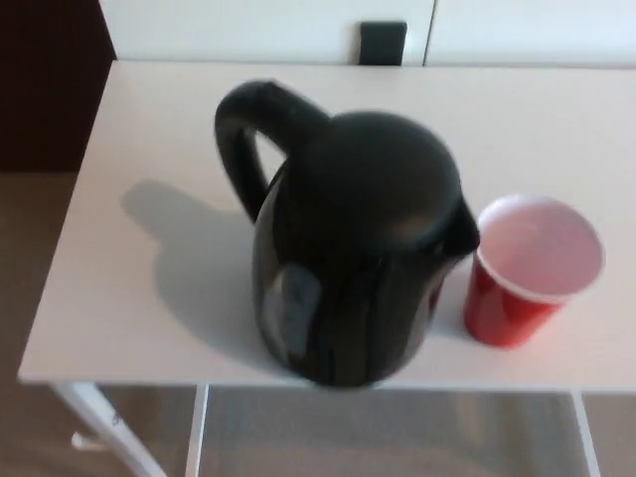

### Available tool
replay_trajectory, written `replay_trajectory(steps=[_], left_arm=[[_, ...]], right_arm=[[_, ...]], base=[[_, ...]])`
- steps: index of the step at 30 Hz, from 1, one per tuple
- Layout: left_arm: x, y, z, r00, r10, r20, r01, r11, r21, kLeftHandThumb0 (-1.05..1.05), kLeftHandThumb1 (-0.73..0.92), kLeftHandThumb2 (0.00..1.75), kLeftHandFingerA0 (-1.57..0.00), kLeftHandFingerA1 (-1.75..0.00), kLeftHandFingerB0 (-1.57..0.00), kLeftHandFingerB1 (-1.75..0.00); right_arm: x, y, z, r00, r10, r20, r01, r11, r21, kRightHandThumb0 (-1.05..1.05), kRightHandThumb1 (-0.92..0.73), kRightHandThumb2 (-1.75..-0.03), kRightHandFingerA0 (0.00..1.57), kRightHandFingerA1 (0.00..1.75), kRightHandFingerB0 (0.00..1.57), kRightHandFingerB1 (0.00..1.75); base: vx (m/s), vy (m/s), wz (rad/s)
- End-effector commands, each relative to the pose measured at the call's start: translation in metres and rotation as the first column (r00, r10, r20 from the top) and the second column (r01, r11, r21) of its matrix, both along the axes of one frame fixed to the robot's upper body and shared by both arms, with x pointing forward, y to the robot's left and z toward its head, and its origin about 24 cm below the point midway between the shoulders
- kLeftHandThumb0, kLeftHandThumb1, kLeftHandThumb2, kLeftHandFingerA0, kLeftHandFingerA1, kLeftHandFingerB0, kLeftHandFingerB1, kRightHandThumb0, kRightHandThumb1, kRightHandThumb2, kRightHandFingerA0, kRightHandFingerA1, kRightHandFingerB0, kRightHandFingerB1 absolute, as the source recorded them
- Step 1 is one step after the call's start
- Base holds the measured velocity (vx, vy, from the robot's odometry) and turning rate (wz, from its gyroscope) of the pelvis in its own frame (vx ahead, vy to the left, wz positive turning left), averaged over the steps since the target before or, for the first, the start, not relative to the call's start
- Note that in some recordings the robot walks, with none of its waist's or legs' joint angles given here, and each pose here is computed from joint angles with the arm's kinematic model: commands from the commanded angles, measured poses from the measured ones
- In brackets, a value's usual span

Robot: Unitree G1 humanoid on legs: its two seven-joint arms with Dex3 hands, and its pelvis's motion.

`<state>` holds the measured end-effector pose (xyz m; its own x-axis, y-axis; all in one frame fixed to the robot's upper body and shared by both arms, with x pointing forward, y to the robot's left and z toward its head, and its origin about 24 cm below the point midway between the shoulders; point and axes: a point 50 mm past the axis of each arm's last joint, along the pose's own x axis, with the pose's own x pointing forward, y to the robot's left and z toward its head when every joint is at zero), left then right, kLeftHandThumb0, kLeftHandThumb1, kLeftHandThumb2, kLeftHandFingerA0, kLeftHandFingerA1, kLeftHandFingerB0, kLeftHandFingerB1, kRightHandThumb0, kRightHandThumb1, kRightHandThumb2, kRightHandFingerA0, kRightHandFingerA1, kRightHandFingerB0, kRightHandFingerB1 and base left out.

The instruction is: The robot walk towards a table in front and uses its left hand to pick up the pot from the base and pour water to the cup on the right hand side

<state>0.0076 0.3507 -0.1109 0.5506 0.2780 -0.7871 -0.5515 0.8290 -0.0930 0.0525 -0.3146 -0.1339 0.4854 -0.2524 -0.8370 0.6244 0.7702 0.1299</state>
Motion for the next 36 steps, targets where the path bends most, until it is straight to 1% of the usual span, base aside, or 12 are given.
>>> replay_trajectory(steps=[1, 14, 15, 17, 18, 20, 21, 25, 26, 30, 31, 36], left_arm=[[-0.001, 0.005, 0.004, 1.0, 0.004, 0.018, -0.004, 1.0, 0.014, -0.21, 0.55, 0.57, -0.39, -0.4, -0.32, -0.32], [0.002, 0.007, 0.004, 0.999, 0.008, 0.031, -0.009, 1.0, 0.023, -0.16, 0.55, 0.56, -0.38, -0.4, -0.31, -0.32], [0.003, 0.007, 0.005, 0.999, 0.012, 0.032, -0.013, 1.0, 0.024, -0.13, 0.37, 0.84, -0.26, -0.55, -0.19, -0.49], [0.003, 0.007, 0.005, 0.999, 0.022, 0.037, -0.022, 1.0, 0.015, -0.12, 0.37, 0.84, -0.25, -0.54, -0.2, -0.5], [0.003, 0.007, 0.005, 0.999, 0.026, 0.035, -0.027, 1.0, 0.016, -0.15, 0.53, 0.56, -0.35, -0.39, -0.34, -0.33], [0.004, 0.008, 0.005, 0.999, 0.027, 0.031, -0.027, 0.999, 0.019, -0.13, 0.36, 0.83, -0.25, -0.54, -0.22, -0.5], [0.004, 0.008, 0.005, 0.999, 0.021, 0.033, -0.022, 1.0, 0.019, -0.16, 0.54, 0.56, -0.36, -0.39, -0.32, -0.32], [0.006, 0.008, 0.005, 0.999, 0.022, 0.036, -0.023, 1.0, 0.021, -0.17, 0.54, 0.57, -0.4, -0.41, -0.33, -0.33], [0.008, 0.008, 0.005, 0.999, 0.023, 0.036, -0.024, 0.999, 0.022, -0.16, 0.53, 0.56, -0.4, -0.4, -0.34, -0.33], [0.009, 0.008, 0.005, 0.999, 0.023, 0.036, -0.024, 0.999, 0.023, -0.16, 0.53, 0.56, -0.4, -0.4, -0.34, -0.33], [0.009, 0.008, 0.005, 0.999, 0.027, 0.039, -0.028, 0.999, 0.022, -0.18, 0.53, 0.57, -0.42, -0.42, -0.36, -0.33], [0.014, 0.008, 0.005, 0.998, 0.034, 0.053, -0.035, 0.999, 0.019, -0.18, 0.53, 0.56, -0.44, -0.42, -0.37, -0.34]], right_arm=[[0.001, -0.008, 0.004, 1.0, -0.005, 0.01, 0.005, 1.0, -0.022, -0.47, -0.37, -0.7, 0.6, 0.6, 0.17, 0.39], [0.013, -0.004, 0.003, 1.0, -0.002, -0.002, 0.002, 0.999, -0.049, -0.36, -0.57, -0.58, 0.68, 0.5, 0.29, 0.31], [0.014, -0.004, 0.003, 1.0, -0.003, -0.007, 0.003, 0.999, -0.051, -0.35, -0.58, -0.59, 0.68, 0.51, 0.29, 0.31], [0.014, -0.003, 0.003, 1.0, -0.008, -0.005, 0.008, 0.999, -0.046, -0.36, -0.59, -0.59, 0.67, 0.51, 0.28, 0.31], [0.013, -0.004, 0.003, 1.0, -0.01, 0.0, 0.01, 0.999, -0.041, -0.45, -0.42, -0.74, 0.58, 0.6, 0.23, 0.42], [0.013, -0.004, 0.003, 1.0, -0.006, 0.013, 0.007, 1.0, -0.026, -0.39, -0.51, -0.56, 0.63, 0.51, 0.28, 0.31], [0.014, -0.004, 0.003, 1.0, -0.008, 0.011, 0.008, 1.0, -0.028, -0.47, -0.39, -0.71, 0.6, 0.6, 0.23, 0.41], [0.015, -0.004, 0.004, 1.0, -0.004, 0.025, 0.005, 1.0, -0.026, -0.37, -0.5, -0.55, 0.65, 0.51, 0.23, 0.3], [0.017, -0.004, 0.004, 1.0, -0.004, 0.018, 0.004, 0.999, -0.036, -0.27, -0.35, -0.88, 0.62, 0.71, 0.14, 0.49], [0.018, -0.005, 0.004, 1.0, -0.004, 0.015, 0.004, 0.999, -0.04, -0.27, -0.35, -0.88, 0.62, 0.71, 0.14, 0.49], [0.017, -0.005, 0.004, 1.0, 0.006, 0.014, -0.006, 0.999, -0.038, -0.4, -0.5, -0.55, 0.68, 0.52, 0.23, 0.3], [0.023, -0.004, 0.005, 0.999, 0.012, 0.044, -0.011, 0.999, -0.032, -0.39, -0.54, -0.56, 0.65, 0.55, 0.28, 0.31]], base=[[0.32, -0.188, -0.11], [0.09, -0.1, 0.03], [0.0, 0.0, 0.0], [-0.11, 0.058, 0.25], [0.23, 0.027, -0.27], [0.13, 0.054, 0.42], [0.03, 0.085, 0.12], [0.0, -0.008, 0.11], [0.0, 0.0, 0.0], [0.01, -0.017, 0.02], [0.0, 0.0, 0.0], [0.0, 0.0, 0.0]])
